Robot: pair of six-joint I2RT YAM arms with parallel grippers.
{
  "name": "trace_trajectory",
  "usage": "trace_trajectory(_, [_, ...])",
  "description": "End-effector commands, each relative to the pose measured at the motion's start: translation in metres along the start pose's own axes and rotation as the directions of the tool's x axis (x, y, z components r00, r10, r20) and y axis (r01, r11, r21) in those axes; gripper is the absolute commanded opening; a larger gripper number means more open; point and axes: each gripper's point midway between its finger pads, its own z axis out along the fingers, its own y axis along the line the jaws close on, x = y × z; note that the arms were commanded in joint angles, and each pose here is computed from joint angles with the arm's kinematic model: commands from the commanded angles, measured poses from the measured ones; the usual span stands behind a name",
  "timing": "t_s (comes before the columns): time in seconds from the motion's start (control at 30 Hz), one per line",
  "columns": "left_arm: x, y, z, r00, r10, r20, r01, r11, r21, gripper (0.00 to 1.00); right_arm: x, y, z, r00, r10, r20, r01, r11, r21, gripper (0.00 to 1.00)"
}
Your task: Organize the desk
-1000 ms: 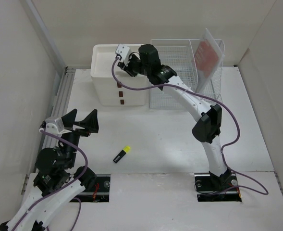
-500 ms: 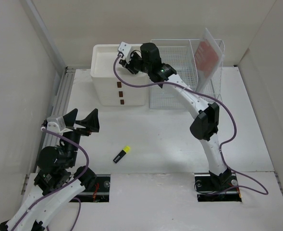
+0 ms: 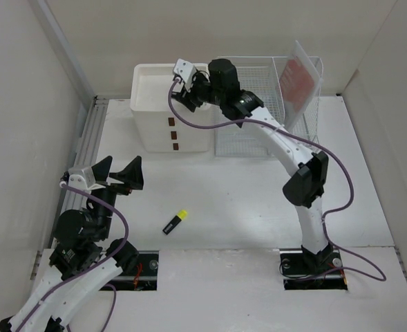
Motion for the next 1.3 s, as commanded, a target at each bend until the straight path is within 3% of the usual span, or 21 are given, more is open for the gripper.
trace_trajectory(0.0, [-0.007,-0.001,0.002,0.999,-0.006,0.033,0.006,1.0,0.002,0.94,-0.082,0.021,-0.056,0.984,-0.047,0.171,0.067,0.991,-0.115,0.66])
trace_trajectory(0.03, [-0.007,-0.001,0.002,0.999,-0.006,0.033,0.006,1.0,0.002,0.94,-0.091,0.031,-0.071,0.98,-0.051,0.195,0.084,0.983,-0.164,0.66])
trace_trajectory(0.07, [-0.01,-0.001,0.0,0.999,-0.011,0.04,0.011,1.0,0.003,0.94,-0.095,0.063,-0.078,0.968,-0.047,0.246,0.122,0.946,-0.3,0.66])
trace_trajectory(0.1, [-0.01,-0.001,0.0,0.999,-0.011,0.04,0.011,1.0,0.003,0.94,-0.073,0.09,-0.082,0.973,-0.042,0.228,0.134,0.905,-0.404,0.66])
trace_trajectory(0.2, [-0.013,0.0,-0.002,0.999,-0.018,0.051,0.018,1.0,0.005,0.94,-0.039,0.169,-0.113,0.948,-0.127,0.293,0.293,0.708,-0.642,0.64])
trace_trajectory(0.23, [-0.015,0.001,-0.004,0.998,-0.023,0.058,0.022,1.0,0.007,0.94,-0.002,0.201,-0.126,0.936,-0.196,0.293,0.351,0.598,-0.721,0.62])
trace_trajectory(0.33, [-0.015,-0.001,-0.004,0.998,-0.023,0.057,0.022,1.0,0.016,0.94,0.056,0.269,-0.141,0.931,-0.267,0.248,0.344,0.421,-0.839,0.56])
trace_trajectory(0.43, [-0.014,-0.002,-0.004,0.998,-0.023,0.056,0.021,0.999,0.025,0.94,0.091,0.317,-0.138,0.912,-0.344,0.222,0.34,0.335,-0.879,0.53])
trace_trajectory(0.6, [-0.017,-0.002,-0.006,0.998,-0.028,0.065,0.027,0.999,0.027,0.94,0.12,0.358,-0.124,0.916,-0.364,0.168,0.302,0.352,-0.886,0.49])
trace_trajectory(1.27, [-0.021,-0.004,-0.009,0.996,-0.038,0.077,0.034,0.998,0.048,0.94,0.148,0.382,-0.085,0.958,-0.286,-0.021,0.109,0.429,-0.897,0.49])
